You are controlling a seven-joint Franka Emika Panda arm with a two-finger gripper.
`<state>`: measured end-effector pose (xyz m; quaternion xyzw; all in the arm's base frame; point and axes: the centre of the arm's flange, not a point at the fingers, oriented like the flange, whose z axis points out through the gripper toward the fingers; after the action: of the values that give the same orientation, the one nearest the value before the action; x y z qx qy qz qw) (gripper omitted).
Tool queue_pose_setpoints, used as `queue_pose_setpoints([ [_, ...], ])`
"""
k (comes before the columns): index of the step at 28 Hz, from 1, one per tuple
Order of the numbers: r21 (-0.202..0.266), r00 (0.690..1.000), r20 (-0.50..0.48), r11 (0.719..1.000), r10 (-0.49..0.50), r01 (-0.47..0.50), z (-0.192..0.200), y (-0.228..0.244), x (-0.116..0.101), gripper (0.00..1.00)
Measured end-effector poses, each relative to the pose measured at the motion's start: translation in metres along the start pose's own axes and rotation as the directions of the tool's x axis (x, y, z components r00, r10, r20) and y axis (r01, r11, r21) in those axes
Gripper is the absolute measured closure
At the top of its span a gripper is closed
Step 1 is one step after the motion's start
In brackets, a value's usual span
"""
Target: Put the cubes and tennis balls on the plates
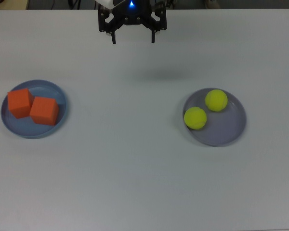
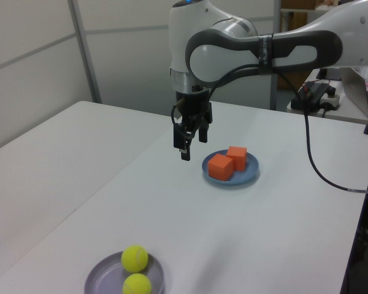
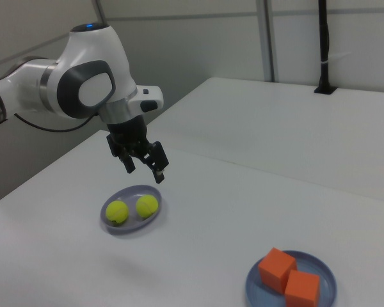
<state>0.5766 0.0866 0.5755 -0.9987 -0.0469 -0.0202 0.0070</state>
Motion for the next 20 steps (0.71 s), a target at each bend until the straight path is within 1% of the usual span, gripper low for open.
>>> queue_pose_setpoints([
  [20, 0.000, 1.000, 0.001, 1.000, 0.000, 0.000, 0.0005, 0.0000, 0.0002, 0.00],
])
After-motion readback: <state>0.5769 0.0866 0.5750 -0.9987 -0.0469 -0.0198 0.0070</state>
